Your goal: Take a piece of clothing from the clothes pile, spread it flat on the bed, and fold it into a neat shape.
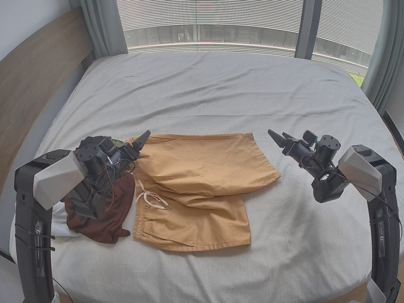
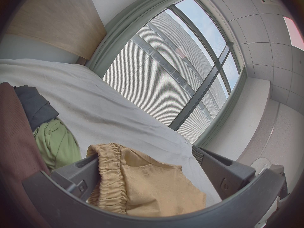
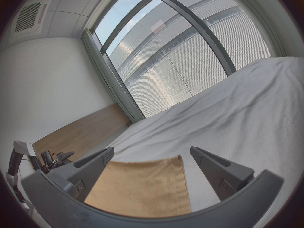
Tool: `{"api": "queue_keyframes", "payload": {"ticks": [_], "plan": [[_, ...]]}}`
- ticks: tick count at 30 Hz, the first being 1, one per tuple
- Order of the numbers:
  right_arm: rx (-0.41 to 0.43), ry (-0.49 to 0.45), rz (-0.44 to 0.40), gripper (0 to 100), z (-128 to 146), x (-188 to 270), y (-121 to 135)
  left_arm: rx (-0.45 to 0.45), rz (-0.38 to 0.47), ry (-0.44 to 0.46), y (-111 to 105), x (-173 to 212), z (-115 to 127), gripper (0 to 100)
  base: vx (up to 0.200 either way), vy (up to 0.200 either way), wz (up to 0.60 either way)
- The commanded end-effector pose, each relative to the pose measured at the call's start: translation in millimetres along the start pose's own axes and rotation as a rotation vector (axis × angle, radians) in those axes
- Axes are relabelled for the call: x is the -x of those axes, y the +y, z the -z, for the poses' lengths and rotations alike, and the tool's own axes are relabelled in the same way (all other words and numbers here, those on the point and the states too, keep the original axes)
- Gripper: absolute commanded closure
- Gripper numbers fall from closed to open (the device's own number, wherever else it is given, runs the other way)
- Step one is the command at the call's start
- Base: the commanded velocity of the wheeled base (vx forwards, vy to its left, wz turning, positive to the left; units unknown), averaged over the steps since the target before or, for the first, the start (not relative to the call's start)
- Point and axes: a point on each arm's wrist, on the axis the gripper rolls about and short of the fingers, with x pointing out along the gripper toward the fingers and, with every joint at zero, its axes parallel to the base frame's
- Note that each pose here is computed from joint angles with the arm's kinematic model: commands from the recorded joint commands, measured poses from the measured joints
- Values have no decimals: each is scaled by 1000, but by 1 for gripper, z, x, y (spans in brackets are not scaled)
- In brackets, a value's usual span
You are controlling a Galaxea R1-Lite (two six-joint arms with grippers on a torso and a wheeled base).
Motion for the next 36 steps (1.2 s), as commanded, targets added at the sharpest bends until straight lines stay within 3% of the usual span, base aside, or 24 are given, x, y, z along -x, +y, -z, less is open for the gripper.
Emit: {"api": "queue_keyframes", "payload": {"ticks": [1, 7, 13, 17, 22, 30, 36], "plan": [[-1, 51, -6, 0, -1, 29, 30, 18, -41, 58, -5, 20, 2, 0, 0, 0, 0], [-39, 141, -25, 0, 15, 50, 62, 4, -78, 138, -11, 46, 3, 0, 0, 0, 0], [-54, 223, -27, 0, 37, 58, 72, -33, -125, 123, -8, 65, -16, 0, 0, 0, 0], [-69, 265, -23, 0, 52, 61, 72, -30, -119, 148, -21, 79, -19, 0, 0, 0, 0], [-96, 328, -24, 0, 73, 65, 76, -16, -41, 211, -45, 98, -26, 0, 0, 0, 0], [-126, 412, -13, 0, 103, 73, 77, -22, 14, 363, -55, 110, 8, 0, 0, 0, 0], [-142, 469, -16, 0, 127, 77, 78, -38, 13, 386, -53, 109, 17, 0, 0, 0, 0]]}}
